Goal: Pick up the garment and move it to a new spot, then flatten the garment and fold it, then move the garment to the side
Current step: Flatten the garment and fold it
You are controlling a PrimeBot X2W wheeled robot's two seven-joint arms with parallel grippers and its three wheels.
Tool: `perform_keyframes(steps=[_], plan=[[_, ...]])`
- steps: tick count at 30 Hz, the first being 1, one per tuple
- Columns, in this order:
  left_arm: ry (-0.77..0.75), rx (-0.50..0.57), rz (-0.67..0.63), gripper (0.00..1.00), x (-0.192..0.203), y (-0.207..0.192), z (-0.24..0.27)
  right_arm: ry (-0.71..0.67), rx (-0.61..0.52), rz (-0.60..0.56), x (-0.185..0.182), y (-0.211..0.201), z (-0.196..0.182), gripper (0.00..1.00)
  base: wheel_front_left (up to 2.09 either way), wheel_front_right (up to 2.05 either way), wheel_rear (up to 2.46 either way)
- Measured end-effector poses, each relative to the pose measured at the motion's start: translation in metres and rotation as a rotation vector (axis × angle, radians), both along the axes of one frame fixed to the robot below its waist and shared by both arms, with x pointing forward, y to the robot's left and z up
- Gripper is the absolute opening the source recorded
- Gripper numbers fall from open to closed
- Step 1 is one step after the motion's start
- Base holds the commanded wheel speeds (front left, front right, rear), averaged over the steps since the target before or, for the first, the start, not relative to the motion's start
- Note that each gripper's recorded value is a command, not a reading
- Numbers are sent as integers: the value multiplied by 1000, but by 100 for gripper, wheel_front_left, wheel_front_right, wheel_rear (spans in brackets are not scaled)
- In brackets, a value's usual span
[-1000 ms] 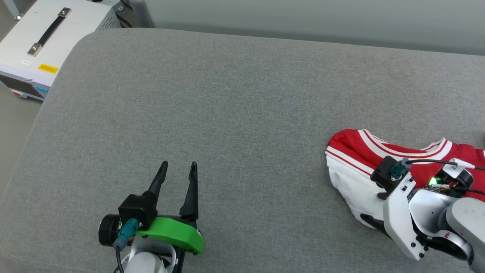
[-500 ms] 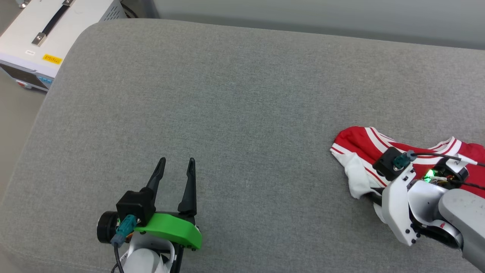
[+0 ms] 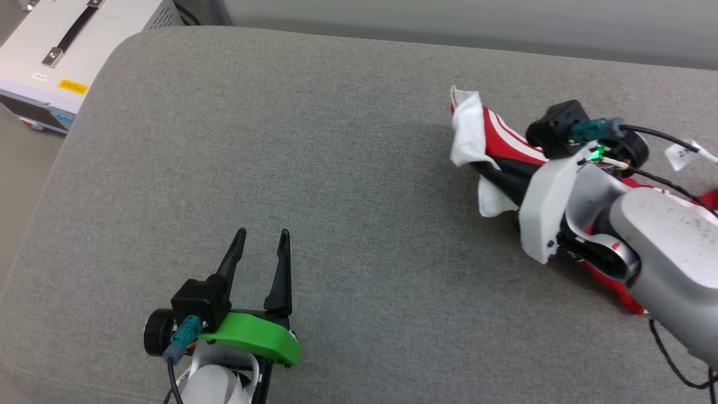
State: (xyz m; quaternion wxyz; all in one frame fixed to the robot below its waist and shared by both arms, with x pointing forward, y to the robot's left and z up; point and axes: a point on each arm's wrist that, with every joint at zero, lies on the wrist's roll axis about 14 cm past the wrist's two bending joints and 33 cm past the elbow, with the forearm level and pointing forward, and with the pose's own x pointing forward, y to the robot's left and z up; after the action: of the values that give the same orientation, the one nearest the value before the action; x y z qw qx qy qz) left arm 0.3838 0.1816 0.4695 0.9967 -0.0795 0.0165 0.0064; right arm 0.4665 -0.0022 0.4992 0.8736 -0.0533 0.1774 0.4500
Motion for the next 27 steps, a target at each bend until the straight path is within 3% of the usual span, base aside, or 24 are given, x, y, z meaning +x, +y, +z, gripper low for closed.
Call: perform_keyframes(steps=[5, 10, 16, 20, 21, 22, 27], plan=[[16, -3, 20, 100, 1, 5, -5, 48, 44, 75, -10, 50, -14, 0, 0, 0, 0], [26, -1, 40, 100, 3, 12, -8, 131, 0, 184, -39, 91, -48, 0, 0, 0, 0], [40, -4, 50, 100, 4, 15, -13, 259, -146, 238, -71, 93, -105, 0, 0, 0, 0], [39, -5, 61, 100, 5, 17, -13, 292, -165, 228, -79, 90, -119, 0, 0, 0, 0], [38, -6, 62, 100, 5, 17, -12, 272, -156, 225, -78, 90, -117, 44, 0, 0, 0], [36, -6, 62, 100, 5, 17, -12, 259, -141, 222, -78, 90, -114, 100, 0, 0, 0], [15, -6, 64, 100, 4, 18, -4, 121, -45, 207, -68, 87, -87, 100, 0, 0, 0]])
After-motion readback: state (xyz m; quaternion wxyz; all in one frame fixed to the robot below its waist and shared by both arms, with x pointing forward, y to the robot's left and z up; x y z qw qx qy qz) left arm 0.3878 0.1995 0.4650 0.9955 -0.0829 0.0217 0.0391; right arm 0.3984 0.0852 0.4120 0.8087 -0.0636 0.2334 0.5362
